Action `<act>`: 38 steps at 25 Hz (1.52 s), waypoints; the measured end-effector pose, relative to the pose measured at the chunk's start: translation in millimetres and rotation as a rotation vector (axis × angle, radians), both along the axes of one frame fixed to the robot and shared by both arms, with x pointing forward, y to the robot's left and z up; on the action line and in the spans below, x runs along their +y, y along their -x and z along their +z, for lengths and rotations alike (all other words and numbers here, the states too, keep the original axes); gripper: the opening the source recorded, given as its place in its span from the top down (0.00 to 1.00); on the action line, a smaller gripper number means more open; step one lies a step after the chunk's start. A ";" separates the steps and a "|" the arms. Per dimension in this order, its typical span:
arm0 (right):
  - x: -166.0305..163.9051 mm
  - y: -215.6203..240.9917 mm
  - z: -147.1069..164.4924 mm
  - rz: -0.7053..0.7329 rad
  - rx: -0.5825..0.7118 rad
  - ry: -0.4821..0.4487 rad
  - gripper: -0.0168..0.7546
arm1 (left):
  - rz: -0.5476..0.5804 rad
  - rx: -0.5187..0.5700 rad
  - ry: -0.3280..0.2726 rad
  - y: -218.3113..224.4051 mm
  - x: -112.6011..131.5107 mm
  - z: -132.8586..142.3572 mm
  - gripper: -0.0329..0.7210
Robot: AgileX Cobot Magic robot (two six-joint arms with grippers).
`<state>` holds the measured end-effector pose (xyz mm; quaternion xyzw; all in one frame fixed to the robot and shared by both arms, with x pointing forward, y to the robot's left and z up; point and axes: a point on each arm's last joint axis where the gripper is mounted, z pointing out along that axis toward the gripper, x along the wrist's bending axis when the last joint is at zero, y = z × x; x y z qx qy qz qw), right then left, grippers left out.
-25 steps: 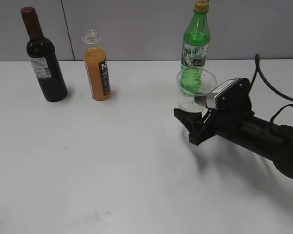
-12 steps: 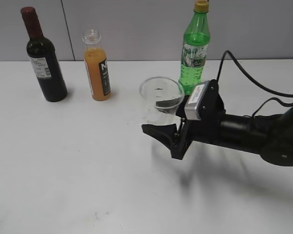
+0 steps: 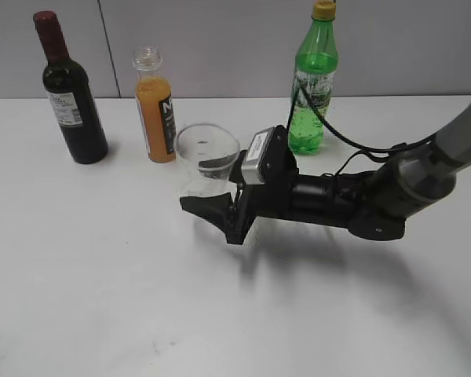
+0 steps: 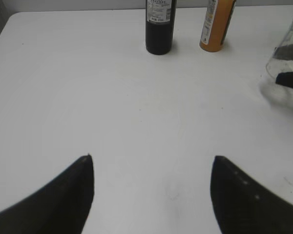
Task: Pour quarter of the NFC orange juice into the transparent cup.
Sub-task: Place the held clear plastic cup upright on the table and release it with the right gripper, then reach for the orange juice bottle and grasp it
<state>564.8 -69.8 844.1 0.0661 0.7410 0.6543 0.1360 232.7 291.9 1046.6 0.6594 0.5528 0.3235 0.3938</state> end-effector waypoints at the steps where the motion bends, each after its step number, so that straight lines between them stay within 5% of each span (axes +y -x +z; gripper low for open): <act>1: 1.6 -0.9 -4.0 0.020 -0.001 0.014 0.28 | 0.000 0.000 0.000 0.0 0.0 0.0 0.20; 6: 4.7 -1.8 -28.7 0.103 0.010 0.154 0.28 | 0.000 0.000 0.000 0.0 0.0 0.0 0.20; 16: 4.3 -6.5 -38.1 0.084 0.130 0.236 0.19 | 0.000 0.000 0.000 0.0 0.0 0.0 0.20; 30: -30.2 -8.1 -1.2 0.180 0.245 0.587 0.18 | 0.000 0.000 0.000 0.0 0.0 0.0 0.20; 38: -72.8 -30.6 46.7 -0.015 0.278 0.575 0.21 | 0.000 0.000 0.000 0.0 0.0 0.0 0.20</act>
